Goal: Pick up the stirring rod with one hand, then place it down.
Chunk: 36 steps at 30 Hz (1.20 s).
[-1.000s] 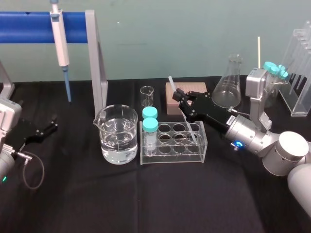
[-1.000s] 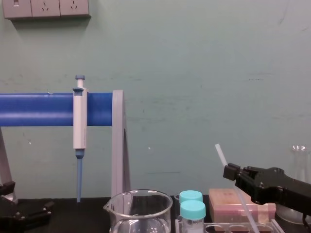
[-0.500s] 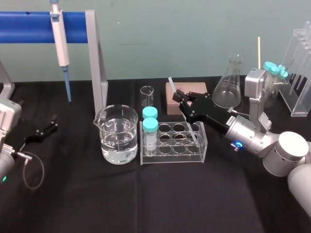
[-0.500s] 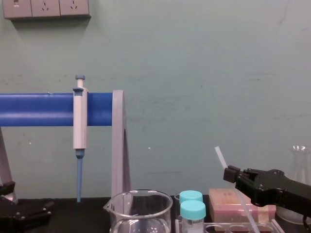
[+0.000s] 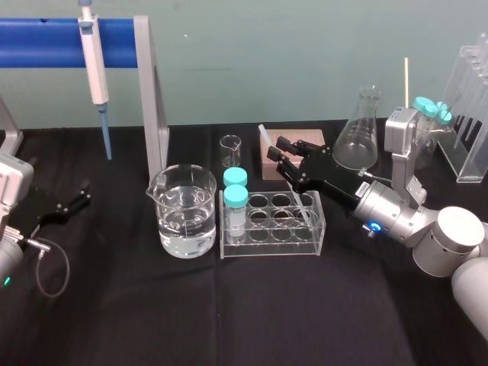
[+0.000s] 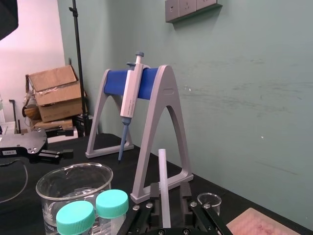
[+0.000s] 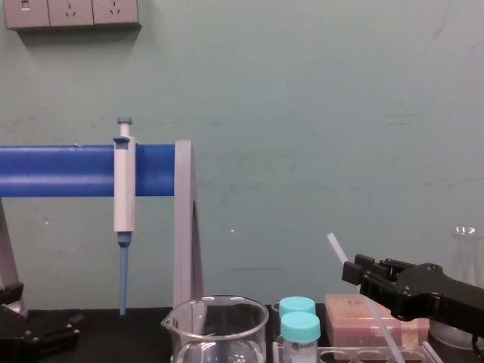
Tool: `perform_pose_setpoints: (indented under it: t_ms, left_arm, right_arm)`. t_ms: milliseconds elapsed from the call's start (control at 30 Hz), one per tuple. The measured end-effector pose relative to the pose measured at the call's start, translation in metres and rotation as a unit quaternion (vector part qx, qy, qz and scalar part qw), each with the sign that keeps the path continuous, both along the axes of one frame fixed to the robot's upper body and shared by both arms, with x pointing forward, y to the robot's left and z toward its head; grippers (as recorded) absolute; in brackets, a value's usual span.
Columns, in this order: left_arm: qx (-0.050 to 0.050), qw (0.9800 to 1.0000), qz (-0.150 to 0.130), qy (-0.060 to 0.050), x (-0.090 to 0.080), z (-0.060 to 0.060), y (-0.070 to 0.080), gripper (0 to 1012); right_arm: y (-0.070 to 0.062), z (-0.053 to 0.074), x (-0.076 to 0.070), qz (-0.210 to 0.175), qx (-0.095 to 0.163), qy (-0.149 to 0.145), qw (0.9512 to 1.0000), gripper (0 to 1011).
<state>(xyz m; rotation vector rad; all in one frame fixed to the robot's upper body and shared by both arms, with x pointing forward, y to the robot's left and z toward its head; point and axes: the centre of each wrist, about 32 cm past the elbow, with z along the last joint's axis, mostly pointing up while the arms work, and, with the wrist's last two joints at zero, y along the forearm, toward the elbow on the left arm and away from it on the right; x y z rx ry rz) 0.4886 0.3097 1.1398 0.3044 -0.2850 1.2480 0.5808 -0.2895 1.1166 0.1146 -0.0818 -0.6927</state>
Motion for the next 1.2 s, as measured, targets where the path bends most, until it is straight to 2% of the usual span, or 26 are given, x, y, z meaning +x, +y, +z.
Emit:
perform_pose_setpoints:
  t_ms: [333,400,433,500,533,633,667,800,1000,1200]
  left_arm:
    - [0.0,1.0,0.0,0.0,0.0,0.0,0.0,1000]
    - [0.0,1.0,0.0,0.0,0.0,0.0,0.0,1000]
    - [0.0,1.0,0.0,0.0,0.0,0.0,0.0,1000]
    - [0.0,1.0,0.0,0.0,0.0,0.0,0.0,1000]
    - [0.0,1.0,0.0,0.0,0.0,0.0,0.0,1000]
    - [0.0,1.0,0.0,0.0,0.0,0.0,0.0,1000]
    - [0.0,1.0,0.0,0.0,0.0,0.0,0.0,1000]
    - [0.0,1.0,0.0,0.0,0.0,0.0,0.0,1000]
    - [0.0,1.0,0.0,0.0,0.0,0.0,0.0,1000]
    - [0.0,1.0,0.0,0.0,0.0,0.0,0.0,1000]
  right_arm:
    - [0.0,0.0,0.0,0.0,0.0,0.0,1.0,570]
    - [0.0,0.0,0.0,0.0,0.0,0.0,1.0,609]
    - [0.0,0.0,0.0,0.0,0.0,0.0,1.0,670]
    - [0.0,0.0,0.0,0.0,0.0,0.0,1.0,711]
    - [0.0,0.0,0.0,0.0,0.0,0.0,1.0,768]
    - [0.0,0.0,0.0,0.0,0.0,0.0,1.0,820]
    - [0.0,0.0,0.0,0.0,0.0,0.0,1.0,872]
    - [0.0,0.0,0.0,0.0,0.0,0.0,1.0,973]
    - [0.0,0.002,0.0,0.001,-0.001,-0.002,1.0,1000]
    - [0.007,0.019,-0.008,-0.015,-0.008,-0.027,0.9995,1000]
